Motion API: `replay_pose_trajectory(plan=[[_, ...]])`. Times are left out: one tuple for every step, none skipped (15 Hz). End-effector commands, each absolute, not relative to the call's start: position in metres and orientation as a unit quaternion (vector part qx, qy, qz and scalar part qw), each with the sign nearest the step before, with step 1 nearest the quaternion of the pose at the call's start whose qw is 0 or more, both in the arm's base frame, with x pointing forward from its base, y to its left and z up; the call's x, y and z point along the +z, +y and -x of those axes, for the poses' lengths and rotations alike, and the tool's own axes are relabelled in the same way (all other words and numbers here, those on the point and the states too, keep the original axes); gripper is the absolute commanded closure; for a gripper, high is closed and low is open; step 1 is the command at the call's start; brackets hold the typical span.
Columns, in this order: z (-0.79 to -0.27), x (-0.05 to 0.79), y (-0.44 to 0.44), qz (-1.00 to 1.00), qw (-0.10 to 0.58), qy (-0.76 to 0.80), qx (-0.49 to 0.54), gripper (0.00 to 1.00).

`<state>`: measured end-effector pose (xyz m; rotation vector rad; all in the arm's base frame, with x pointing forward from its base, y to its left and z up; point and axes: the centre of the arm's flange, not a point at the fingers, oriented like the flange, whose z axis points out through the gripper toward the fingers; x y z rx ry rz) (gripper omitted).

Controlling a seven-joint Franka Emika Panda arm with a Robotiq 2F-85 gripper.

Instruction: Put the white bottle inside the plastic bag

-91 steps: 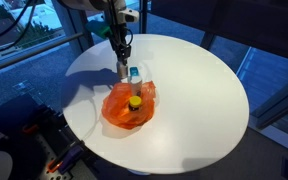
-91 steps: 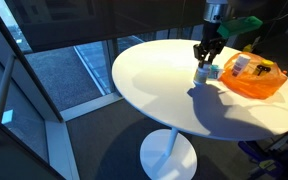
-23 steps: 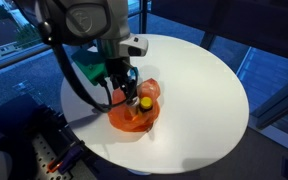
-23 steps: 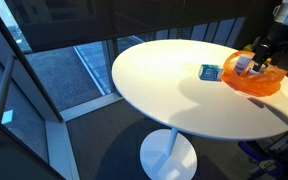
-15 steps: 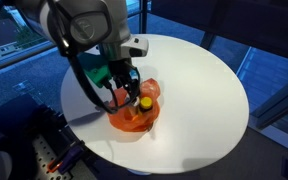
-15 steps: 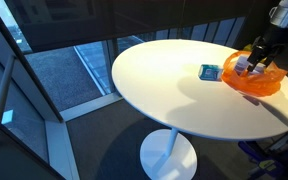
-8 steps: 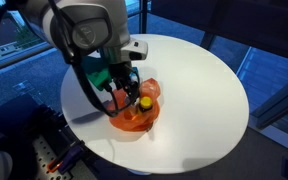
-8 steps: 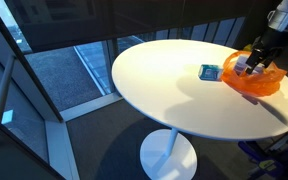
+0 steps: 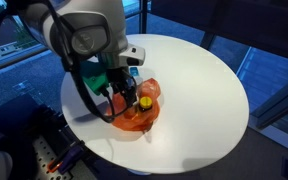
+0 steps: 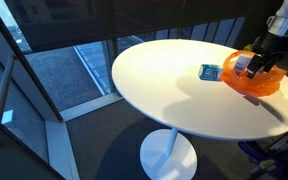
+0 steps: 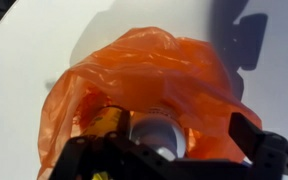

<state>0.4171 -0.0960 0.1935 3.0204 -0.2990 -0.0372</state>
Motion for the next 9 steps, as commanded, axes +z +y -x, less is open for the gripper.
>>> replay_pose_trajectory(plan=[[-0.4130,0.1882,-0.0917,-0.994,0.044,-0.102,-0.016,0.06],[-0.4126,0.1875,-0.0906,-0.994,0.042,-0.102,-0.016,0.27],[-0.4124,0.1874,-0.0895,-0.994,0.042,-0.103,-0.014,0.30],[-0.4121,0.1878,-0.0883,-0.994,0.042,-0.103,-0.012,0.32],[-0.4120,0.1887,-0.0871,-0.994,0.041,-0.102,-0.009,0.41],[-0.4120,0.1894,-0.0860,-0.994,0.041,-0.102,-0.008,0.49],[-0.4120,0.1906,-0.0850,-0.994,0.039,-0.102,-0.006,0.58],[-0.4121,0.1913,-0.0843,-0.994,0.038,-0.102,-0.005,0.65],[-0.4123,0.1916,-0.0837,-0.994,0.037,-0.103,-0.005,0.73]])
